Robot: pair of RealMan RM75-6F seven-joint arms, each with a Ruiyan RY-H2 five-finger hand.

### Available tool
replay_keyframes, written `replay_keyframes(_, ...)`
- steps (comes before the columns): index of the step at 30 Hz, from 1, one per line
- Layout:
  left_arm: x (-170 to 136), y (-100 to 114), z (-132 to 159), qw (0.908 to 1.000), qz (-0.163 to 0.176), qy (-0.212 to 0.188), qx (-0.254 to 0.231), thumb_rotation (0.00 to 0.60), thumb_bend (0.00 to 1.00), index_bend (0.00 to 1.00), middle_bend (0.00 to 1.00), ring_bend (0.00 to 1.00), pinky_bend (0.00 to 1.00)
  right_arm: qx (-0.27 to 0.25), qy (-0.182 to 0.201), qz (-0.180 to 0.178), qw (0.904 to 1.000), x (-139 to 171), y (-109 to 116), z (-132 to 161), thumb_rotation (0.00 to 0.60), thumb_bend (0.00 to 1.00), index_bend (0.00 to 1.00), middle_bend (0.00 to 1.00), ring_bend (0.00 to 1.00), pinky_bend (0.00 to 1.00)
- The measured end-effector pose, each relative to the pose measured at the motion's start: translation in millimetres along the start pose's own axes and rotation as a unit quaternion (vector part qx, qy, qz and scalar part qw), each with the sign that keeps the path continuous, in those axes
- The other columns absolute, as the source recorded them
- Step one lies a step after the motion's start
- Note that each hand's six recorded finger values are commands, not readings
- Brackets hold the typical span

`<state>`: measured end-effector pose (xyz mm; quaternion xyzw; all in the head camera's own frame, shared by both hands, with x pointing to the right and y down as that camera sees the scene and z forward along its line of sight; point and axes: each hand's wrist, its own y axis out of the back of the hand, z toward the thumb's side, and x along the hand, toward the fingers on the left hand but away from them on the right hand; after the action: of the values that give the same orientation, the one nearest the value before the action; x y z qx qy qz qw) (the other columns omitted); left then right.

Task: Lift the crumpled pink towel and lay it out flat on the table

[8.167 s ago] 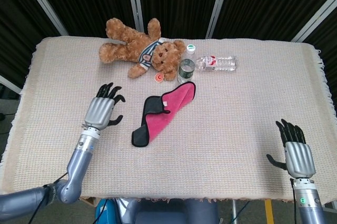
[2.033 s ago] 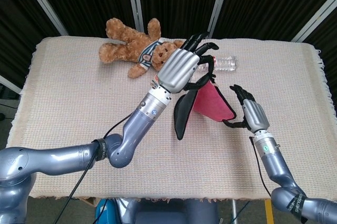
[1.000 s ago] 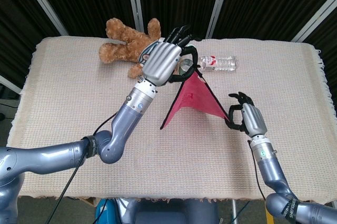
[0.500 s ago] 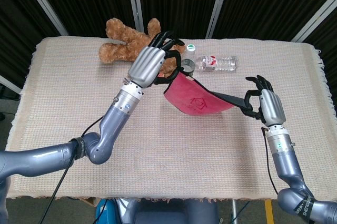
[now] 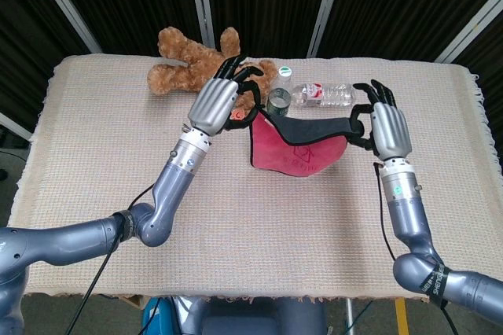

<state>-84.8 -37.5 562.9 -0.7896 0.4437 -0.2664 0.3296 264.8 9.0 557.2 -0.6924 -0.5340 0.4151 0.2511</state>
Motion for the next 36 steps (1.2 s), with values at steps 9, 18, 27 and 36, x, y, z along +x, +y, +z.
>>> replay_keyframes(9,19,-3,-17,0.9996,0.019,0.022,-0.002,0.600,0.50,0.62,0.23,0.00,0.00,0.012,-0.004,-0.035,0.9993,-33,2,25,0.600,0.50,0.76,0.21,0.01,0.00)
replay_keyframes(18,12,-15,-22,0.9989,0.016,0.017,-0.039,0.600,0.50,0.62,0.23,0.00,0.00,0.028,-0.033,-0.025,0.9988,-20,-6,-4,0.600,0.50,0.76,0.21,0.01,0.00)
replay_keyframes(27,-31,-33,-22,0.9965,-0.009,0.014,-0.082,0.600,0.50,0.62,0.23,0.00,0.00,0.053,-0.065,0.041,0.9957,27,-39,-52,0.600,0.50,0.76,0.20,0.01,0.00)
replay_keyframes(36,-99,-56,-33,0.9905,-0.056,0.039,-0.119,0.600,0.50,0.62,0.23,0.00,0.00,0.068,-0.060,0.092,0.9916,73,-67,-69,0.600,0.50,0.76,0.21,0.01,0.00)
